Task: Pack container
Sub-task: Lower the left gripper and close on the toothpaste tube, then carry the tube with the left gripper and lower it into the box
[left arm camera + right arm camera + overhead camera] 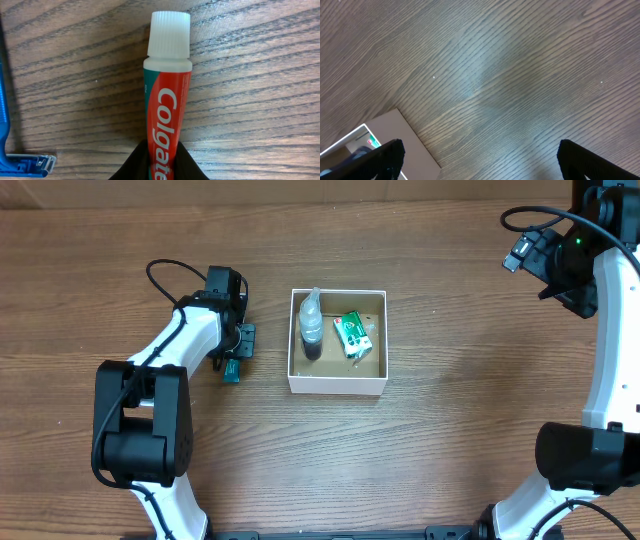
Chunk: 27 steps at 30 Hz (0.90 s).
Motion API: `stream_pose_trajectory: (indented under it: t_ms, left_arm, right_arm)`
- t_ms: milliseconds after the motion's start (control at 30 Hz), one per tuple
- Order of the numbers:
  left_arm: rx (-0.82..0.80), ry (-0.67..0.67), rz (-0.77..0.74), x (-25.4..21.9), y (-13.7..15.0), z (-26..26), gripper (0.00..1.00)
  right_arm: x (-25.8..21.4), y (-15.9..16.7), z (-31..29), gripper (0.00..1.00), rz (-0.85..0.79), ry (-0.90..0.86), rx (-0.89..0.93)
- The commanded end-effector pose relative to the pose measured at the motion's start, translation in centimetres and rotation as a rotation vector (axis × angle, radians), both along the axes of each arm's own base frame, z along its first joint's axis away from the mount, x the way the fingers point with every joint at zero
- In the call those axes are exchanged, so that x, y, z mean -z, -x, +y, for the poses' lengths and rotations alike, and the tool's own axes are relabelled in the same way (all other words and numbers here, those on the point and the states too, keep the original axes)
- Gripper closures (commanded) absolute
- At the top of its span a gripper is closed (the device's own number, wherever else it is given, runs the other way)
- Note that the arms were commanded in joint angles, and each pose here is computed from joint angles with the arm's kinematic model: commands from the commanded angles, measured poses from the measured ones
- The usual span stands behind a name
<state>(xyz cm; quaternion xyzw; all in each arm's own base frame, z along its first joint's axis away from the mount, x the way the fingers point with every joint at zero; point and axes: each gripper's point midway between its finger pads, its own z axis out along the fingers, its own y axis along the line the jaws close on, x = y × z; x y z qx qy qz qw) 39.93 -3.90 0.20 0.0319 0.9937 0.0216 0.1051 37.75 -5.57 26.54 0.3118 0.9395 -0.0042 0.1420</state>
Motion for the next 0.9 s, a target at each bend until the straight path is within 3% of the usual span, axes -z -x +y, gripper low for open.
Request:
stream_pose_trajectory:
  t_ms: [0,233,567,700,867]
  left_arm:
    - [-0.011,-0.023,0.005,0.0,-0.2,0.3,0.83]
    - [-0.01,-0.026,0.002,-4.0,-1.8,0.2,0.83]
    - [0.045,-0.005,-0.092,-15.6,-4.1,-1.5,0.92]
    - [0.122,0.019,-0.192,-20.2,-3.7,-3.7,0.91]
    - [0.259,0.058,-0.292,-24.9,-1.4,-7.3,0.88]
  right_arm:
    - [-0.1,-0.1,-0.1,0.0,-0.008,0.004,0.004]
    - [-0.1,-0.1,-0.1,0.0,-0.008,0.004,0.004]
    - [-0.1,-0.1,-0.1,0.0,-0.008,0.004,0.004]
    - [-0.1,-0.1,-0.1,0.0,-0.008,0.004,0.003]
    - [-0.1,-0.1,-0.1,0.0,-0.008,0.004,0.003]
